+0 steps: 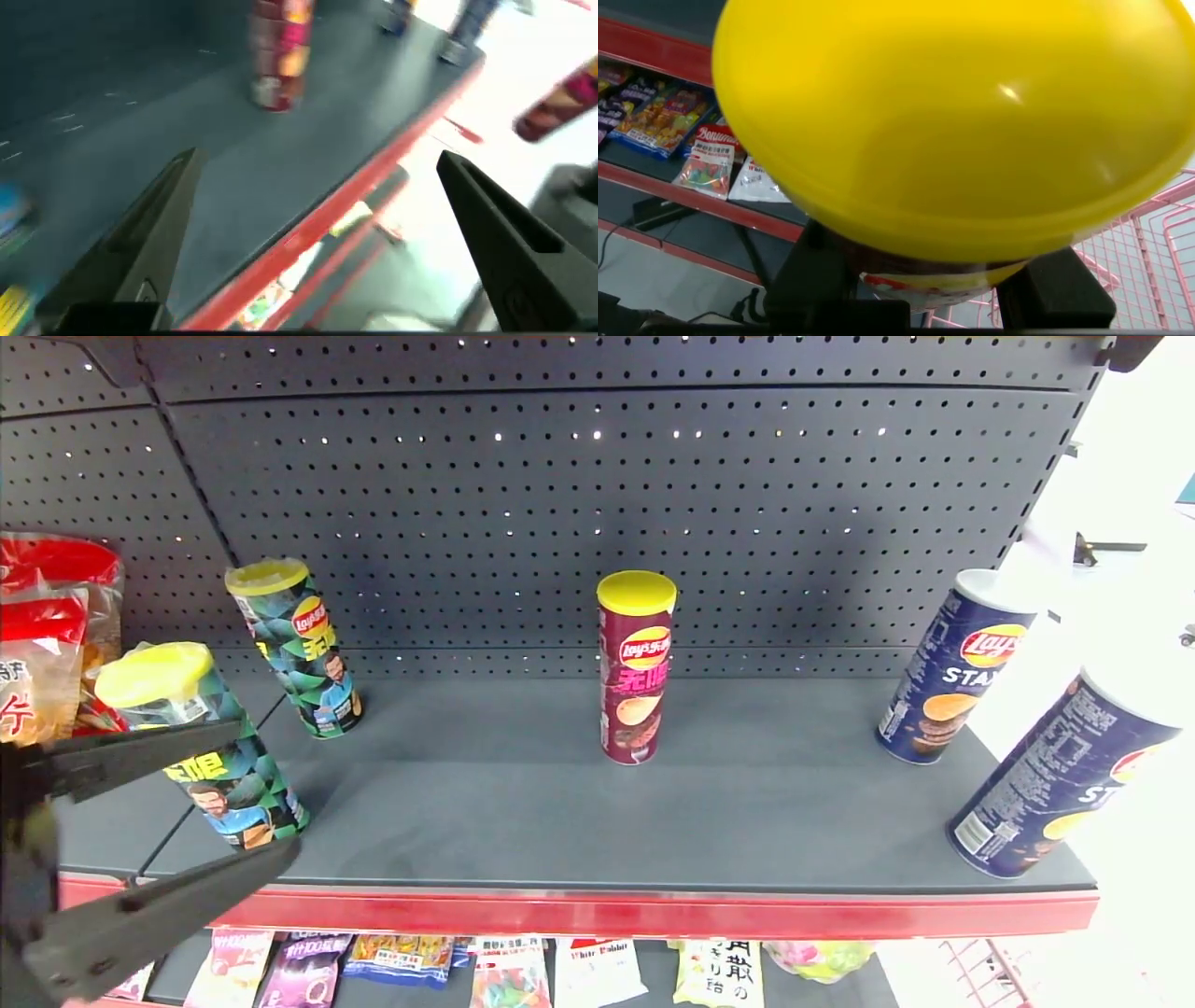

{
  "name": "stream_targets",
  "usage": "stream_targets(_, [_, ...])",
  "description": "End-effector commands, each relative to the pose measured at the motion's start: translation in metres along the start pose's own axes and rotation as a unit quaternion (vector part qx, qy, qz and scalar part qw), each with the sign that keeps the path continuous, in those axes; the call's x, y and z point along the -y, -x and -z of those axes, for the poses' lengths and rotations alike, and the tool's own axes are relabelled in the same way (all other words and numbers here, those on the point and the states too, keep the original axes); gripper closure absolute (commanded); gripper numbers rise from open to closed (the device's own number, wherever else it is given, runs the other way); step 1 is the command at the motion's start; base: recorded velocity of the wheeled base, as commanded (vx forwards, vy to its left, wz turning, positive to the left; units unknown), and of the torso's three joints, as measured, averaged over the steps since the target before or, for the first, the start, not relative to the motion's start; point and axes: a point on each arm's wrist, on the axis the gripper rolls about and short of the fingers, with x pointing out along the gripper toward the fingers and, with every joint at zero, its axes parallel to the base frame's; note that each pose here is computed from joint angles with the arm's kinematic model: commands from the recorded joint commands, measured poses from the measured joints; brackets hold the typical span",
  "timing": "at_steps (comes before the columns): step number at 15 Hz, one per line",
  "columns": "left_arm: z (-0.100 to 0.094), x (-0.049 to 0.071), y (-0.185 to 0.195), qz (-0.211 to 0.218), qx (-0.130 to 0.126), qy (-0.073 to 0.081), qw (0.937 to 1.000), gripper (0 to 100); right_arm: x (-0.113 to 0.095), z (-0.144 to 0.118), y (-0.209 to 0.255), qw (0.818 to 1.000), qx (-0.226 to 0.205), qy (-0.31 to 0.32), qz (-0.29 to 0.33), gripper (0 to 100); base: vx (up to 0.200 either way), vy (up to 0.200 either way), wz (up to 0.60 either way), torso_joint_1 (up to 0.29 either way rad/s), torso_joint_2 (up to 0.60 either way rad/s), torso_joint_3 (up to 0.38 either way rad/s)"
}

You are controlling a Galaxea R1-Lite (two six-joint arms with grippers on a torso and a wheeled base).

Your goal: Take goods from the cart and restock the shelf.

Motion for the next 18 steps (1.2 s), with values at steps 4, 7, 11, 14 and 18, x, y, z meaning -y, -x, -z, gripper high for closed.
stream_targets(4, [0.005,-0.042,-0.147,0.138,-0.09,-0.04,0.9855,0,0.0,0.0,0.0,1.0,0.0,0.0,0.0,100,0.0,0.0,0.0,0.0,0.0,0.0])
stream_targets(7, [0.003,-0.046,-0.19,0.162,-0.088,-0.085,0.9791,0,0.0,0.0,0.0,1.0,-0.001,0.0,0.0,100,0.0,0.0,0.0,0.0,0.0,0.0])
stream_targets(11, [-0.001,-0.057,-0.243,0.169,-0.065,-0.096,0.9788,0,0.0,0.001,-0.001,1.0,-0.003,0.0,0.0,100,0.0,0.0,0.0,0.0,0.0,0.0])
stream_targets(14, [-0.003,-0.064,-0.265,0.149,-0.042,-0.08,0.9848,0,0.0,0.0,0.0,1.0,-0.001,-0.002,0.001,100,0.0,0.0,0.0,0.0,0.0,0.0])
stream_targets(18, [-0.003,-0.067,-0.279,0.145,-0.02,-0.079,0.986,0,0.0,0.001,-0.001,1.0,-0.004,-0.003,0.001,100,0.0,0.0,0.0,0.0,0.0,0.0])
